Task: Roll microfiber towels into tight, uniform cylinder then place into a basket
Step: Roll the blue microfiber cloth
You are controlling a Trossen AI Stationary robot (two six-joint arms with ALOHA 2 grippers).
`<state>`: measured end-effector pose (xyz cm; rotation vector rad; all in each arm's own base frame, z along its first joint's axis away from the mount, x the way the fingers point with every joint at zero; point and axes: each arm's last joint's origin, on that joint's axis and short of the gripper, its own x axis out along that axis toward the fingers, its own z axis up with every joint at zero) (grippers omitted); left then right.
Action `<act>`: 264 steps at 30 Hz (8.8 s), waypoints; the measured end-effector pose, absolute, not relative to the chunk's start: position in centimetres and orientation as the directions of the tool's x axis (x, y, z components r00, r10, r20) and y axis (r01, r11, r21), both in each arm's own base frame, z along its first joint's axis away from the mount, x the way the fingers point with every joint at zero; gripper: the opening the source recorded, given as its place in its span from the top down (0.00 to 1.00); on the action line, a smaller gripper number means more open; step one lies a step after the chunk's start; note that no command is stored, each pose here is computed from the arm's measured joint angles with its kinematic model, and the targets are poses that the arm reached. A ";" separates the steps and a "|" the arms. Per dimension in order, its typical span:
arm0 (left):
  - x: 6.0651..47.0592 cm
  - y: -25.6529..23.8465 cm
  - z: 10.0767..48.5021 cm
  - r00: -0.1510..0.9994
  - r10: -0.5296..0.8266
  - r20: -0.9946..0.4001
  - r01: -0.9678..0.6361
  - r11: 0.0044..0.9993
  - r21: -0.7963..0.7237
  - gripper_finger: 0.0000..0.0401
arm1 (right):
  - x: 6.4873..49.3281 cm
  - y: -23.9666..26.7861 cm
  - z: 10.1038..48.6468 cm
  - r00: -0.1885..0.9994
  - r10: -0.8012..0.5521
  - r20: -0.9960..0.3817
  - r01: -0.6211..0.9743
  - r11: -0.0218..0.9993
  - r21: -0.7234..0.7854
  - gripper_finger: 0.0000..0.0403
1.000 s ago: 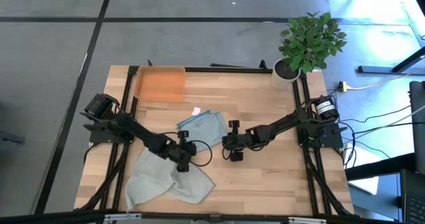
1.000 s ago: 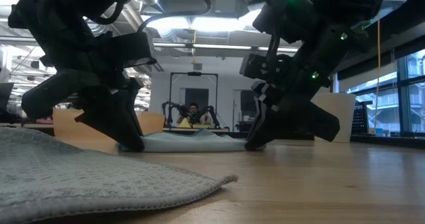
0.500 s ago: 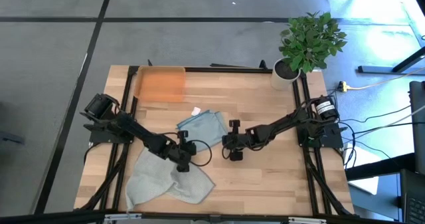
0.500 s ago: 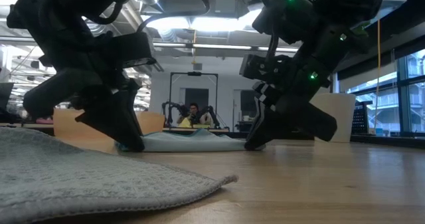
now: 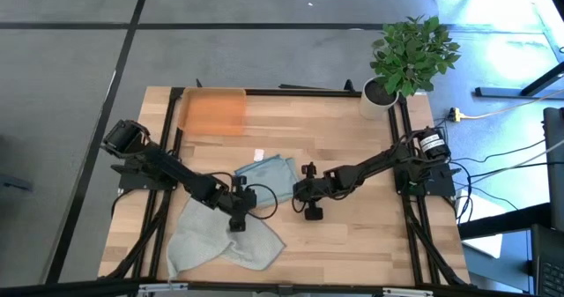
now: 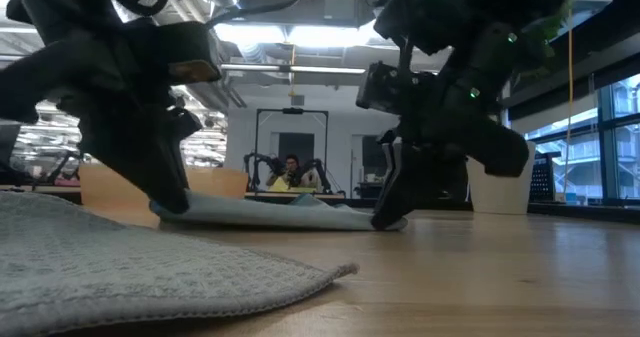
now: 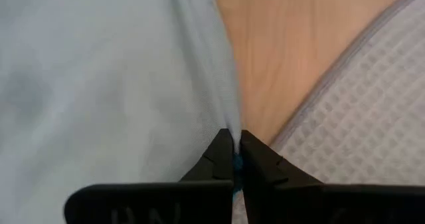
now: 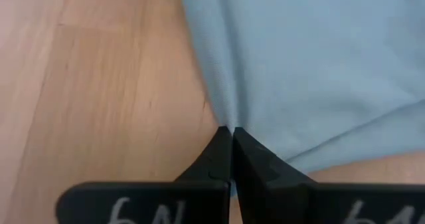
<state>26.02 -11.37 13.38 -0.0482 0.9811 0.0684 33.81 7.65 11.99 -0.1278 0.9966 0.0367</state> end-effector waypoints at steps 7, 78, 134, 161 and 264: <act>25.7 -11.2 14.3 0.520 0.034 -0.853 -0.096 0.995 -0.019 1.00 | 35.3 8.1 14.2 0.526 0.015 -0.850 -0.113 0.992 -0.053 0.99; 27.1 -8.2 15.8 0.302 -0.312 -0.901 -0.153 0.917 -0.369 1.00 | 37.3 3.6 14.4 0.462 0.248 -0.852 0.112 0.936 0.333 0.99; 27.8 -4.2 17.7 0.242 0.092 -0.966 -0.450 0.893 -0.028 1.00 | 37.6 2.4 12.8 0.443 0.184 -0.877 0.148 0.950 0.274 0.99; 27.6 -0.5 13.7 0.258 0.063 -0.964 -0.518 0.852 -0.083 1.00 | 37.6 2.5 12.7 0.443 0.177 -0.879 0.147 0.953 0.266 0.97; 26.8 -5.4 14.0 0.368 0.308 -0.877 0.066 0.932 0.355 0.80 | 37.5 2.3 11.4 0.611 0.067 -0.788 -0.001 0.996 0.084 0.81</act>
